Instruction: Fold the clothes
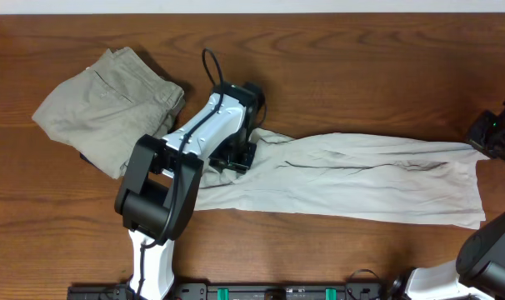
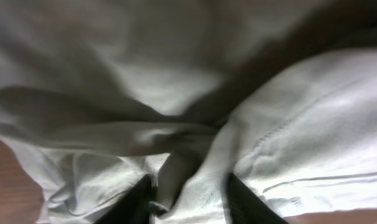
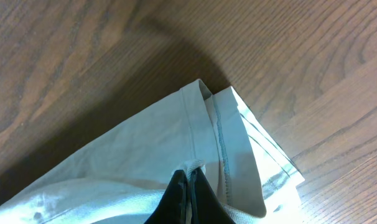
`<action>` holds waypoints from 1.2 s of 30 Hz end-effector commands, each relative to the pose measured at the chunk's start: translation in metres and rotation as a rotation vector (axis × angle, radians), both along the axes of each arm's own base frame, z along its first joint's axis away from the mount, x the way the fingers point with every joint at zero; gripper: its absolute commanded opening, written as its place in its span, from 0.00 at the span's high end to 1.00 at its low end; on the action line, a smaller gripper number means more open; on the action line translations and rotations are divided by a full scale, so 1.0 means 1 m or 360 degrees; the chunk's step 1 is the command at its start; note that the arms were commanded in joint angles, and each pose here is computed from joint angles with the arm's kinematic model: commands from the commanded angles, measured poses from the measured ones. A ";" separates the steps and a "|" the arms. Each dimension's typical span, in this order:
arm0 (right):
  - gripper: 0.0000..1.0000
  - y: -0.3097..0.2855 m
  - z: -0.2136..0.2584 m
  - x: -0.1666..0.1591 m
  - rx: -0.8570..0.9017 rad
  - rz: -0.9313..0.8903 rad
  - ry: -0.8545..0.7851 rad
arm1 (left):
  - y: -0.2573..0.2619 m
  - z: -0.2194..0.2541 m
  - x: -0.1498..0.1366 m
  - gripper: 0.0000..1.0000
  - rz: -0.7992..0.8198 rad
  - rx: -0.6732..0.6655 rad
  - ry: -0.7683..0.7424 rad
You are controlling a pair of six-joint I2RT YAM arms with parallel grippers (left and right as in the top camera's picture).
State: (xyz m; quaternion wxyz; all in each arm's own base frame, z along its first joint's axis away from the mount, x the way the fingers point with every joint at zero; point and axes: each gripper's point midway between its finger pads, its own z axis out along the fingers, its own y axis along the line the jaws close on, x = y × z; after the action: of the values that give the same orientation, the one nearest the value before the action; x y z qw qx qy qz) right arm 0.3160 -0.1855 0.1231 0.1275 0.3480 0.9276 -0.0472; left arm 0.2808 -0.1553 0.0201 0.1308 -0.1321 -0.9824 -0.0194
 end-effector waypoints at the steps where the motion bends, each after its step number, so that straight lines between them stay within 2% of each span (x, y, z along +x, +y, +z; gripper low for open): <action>1: 0.99 -0.001 0.010 0.001 -0.0017 -0.0029 -0.0047 | -0.001 -0.002 -0.006 0.89 0.0009 -0.0020 0.0046; 2: 0.99 -0.001 0.010 0.001 -0.0017 -0.0029 -0.0047 | 0.000 -0.002 -0.006 0.94 0.0011 -0.0021 0.0043; 9: 0.99 -0.003 0.010 -0.001 -0.0039 -0.0036 -0.0035 | 0.016 0.022 -0.007 0.94 0.0001 0.0070 0.0018; 19: 0.99 -0.010 0.006 -0.020 -0.0010 -0.0177 0.0041 | 0.057 0.081 -0.002 0.94 0.0010 0.0229 -0.0222; 31: 0.98 -0.015 0.002 -0.056 0.0012 -0.0263 0.0235 | 0.066 0.089 -0.010 0.94 0.0030 0.0251 -0.0180; 32: 0.98 -0.015 0.002 -0.057 0.0012 -0.0264 0.0239 | 0.066 0.089 -0.011 0.94 0.0030 0.0252 -0.0179; 34: 0.90 -0.015 0.002 -0.057 0.0012 -0.0263 0.0239 | 0.066 0.089 -0.011 0.92 0.0030 0.0252 -0.0178; 35: 0.85 -0.015 0.002 -0.057 0.0012 -0.0263 0.0239 | 0.066 0.089 -0.011 0.88 0.0029 0.0253 -0.0177; 36: 0.83 -0.015 0.002 -0.057 0.0013 -0.0263 0.0241 | 0.067 0.089 -0.011 0.83 0.0029 0.0254 -0.0175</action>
State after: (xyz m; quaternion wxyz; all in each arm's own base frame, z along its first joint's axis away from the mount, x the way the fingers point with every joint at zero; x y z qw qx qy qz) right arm 0.2634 -0.1937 0.1165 0.0415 0.4092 0.9092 -0.0640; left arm 0.2660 -0.0944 0.1048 0.0943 -0.1112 -0.9851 -0.0915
